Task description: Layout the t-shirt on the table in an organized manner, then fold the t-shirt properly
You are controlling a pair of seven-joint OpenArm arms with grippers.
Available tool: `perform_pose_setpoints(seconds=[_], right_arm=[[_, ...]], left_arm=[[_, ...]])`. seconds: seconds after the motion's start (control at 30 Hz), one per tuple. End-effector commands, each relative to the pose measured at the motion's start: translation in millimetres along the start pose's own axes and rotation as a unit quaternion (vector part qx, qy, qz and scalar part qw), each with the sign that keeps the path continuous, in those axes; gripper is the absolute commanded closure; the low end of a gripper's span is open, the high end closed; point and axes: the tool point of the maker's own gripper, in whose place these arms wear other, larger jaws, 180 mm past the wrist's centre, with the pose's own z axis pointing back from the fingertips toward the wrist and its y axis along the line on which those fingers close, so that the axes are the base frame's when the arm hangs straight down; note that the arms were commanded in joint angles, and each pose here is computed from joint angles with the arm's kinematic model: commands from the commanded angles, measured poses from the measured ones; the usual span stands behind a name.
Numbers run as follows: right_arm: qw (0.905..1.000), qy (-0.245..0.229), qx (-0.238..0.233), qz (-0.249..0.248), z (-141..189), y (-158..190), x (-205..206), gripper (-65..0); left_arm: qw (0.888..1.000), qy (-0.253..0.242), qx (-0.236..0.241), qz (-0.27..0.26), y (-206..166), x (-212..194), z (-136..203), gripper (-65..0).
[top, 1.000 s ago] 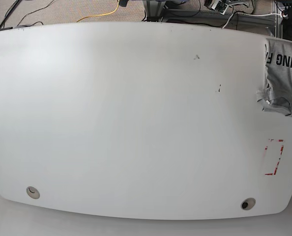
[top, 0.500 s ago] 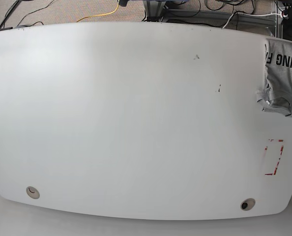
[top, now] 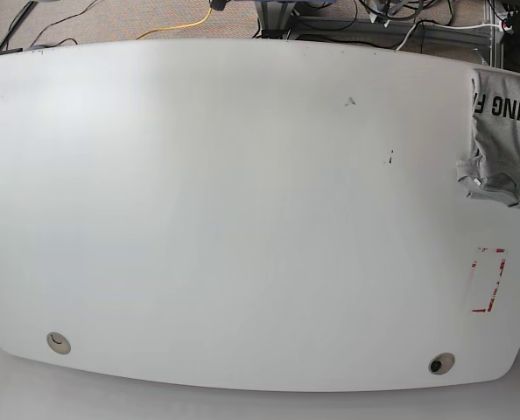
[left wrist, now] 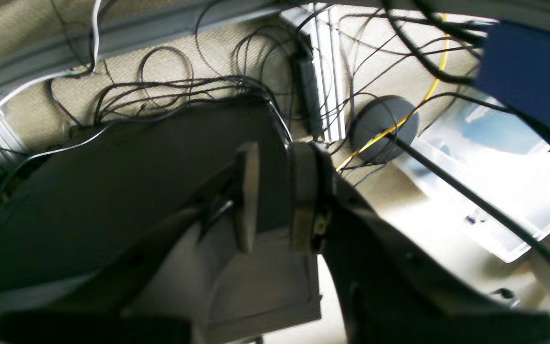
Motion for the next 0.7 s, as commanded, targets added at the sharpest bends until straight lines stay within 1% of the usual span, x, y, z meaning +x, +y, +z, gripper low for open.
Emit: perform_pose_setpoints(seconds=[0.0,0.17,0.33,0.47,0.67], right_arm=[[0.9999,0.008,0.006,0.001,-8.1,-3.4,-1.4,-9.4],[0.9988,0.04,0.014,0.025,-26.9,-2.4,-3.2,-9.4],[0.9973,0.061,0.023,0.034,-44.0,1.7,-1.9,-9.4],[0.9966,0.071,0.001,0.042,-54.8,-5.0,0.8,-9.5],[0.9962,0.081,-0.014,0.029,-70.5,-6.6,4.5,-9.5]], left_arm=[[1.0,0.005,-0.006,0.009,-0.8,-3.5,-5.0,-9.9],[1.0,-0.009,-0.007,0.02,2.7,15.8,-17.1,-10.0],[0.999,0.002,0.011,0.043,14.2,16.9,-30.5,-10.0],[0.998,-0.01,0.027,0.056,24.1,25.7,-38.8,-10.0],[0.997,-0.003,0.027,0.073,27.1,27.7,-47.6,-10.1]])
